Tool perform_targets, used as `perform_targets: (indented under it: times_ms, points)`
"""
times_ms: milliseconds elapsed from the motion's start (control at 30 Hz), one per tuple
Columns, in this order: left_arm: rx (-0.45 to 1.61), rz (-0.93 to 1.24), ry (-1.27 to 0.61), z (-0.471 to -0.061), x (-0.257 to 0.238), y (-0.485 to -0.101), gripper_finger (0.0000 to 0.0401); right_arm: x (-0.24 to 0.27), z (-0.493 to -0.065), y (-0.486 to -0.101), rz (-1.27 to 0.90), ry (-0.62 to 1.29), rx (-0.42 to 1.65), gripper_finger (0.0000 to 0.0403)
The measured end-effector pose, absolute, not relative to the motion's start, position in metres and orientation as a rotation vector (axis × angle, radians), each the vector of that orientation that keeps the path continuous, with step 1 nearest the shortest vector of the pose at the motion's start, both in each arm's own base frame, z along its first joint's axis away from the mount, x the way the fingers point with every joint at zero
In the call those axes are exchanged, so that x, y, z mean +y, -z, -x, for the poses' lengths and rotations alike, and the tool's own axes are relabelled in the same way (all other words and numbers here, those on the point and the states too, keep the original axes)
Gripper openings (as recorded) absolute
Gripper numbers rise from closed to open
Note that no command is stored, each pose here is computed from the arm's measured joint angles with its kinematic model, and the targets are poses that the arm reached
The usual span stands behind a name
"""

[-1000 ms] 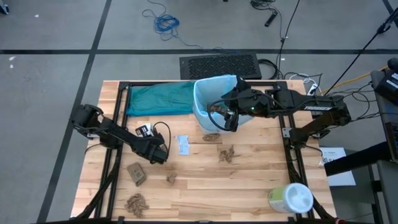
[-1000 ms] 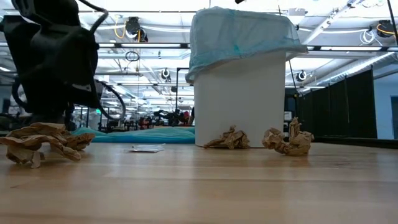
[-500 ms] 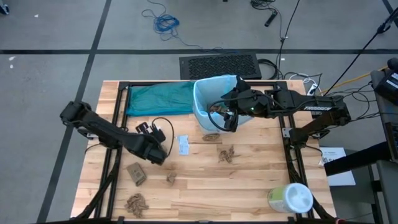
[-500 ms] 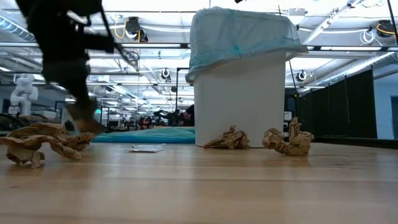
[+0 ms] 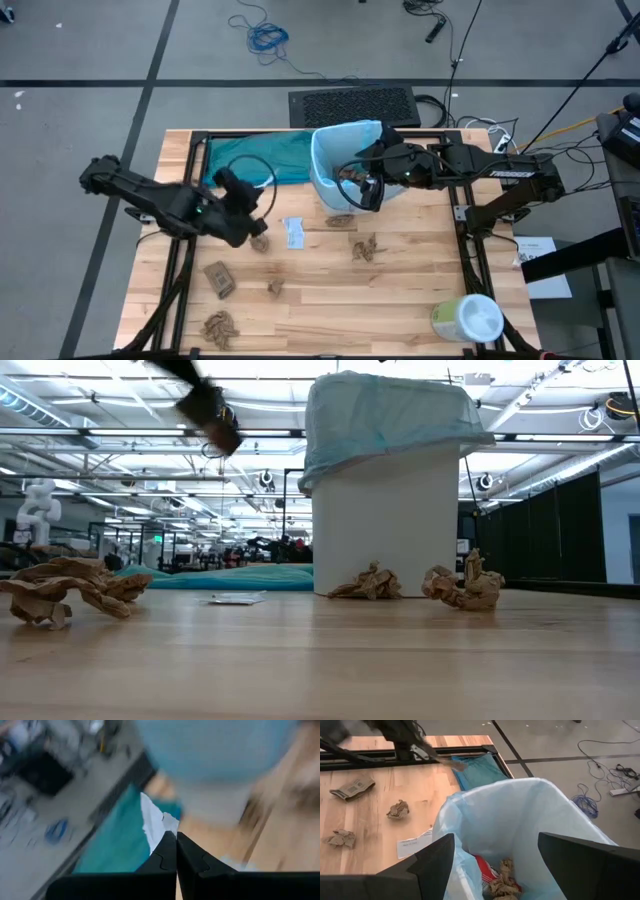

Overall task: Place trash/remove bag and relplace
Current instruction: Put the white paper into the blue trash bin

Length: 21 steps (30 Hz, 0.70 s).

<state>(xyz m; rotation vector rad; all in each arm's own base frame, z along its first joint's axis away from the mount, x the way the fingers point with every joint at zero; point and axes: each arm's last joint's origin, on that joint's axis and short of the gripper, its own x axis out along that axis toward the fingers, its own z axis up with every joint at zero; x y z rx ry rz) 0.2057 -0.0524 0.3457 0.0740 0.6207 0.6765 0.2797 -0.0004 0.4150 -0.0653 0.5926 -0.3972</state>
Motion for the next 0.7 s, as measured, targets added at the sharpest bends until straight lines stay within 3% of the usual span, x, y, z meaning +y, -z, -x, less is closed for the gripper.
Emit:
perform_targets:
  times_ms: [333, 500, 700]
  points:
    - [0.066, -0.190, -0.286, -0.229, -0.039, -0.437, 0.0000, -0.003, -0.276, -0.430, 0.104, 0.467, 0.546, 0.0240]
    - [0.059, -0.196, -0.270, -0.244, -0.017, -0.437, 0.0000, 0.001, -0.268, -0.451, 0.093, 0.454, 0.502, 0.0221]
    - [0.126, -0.179, -0.204, -0.287, 0.001, -0.411, 0.0000, 0.002, -0.259, -0.467, 0.088, 0.449, 0.481, 0.0215]
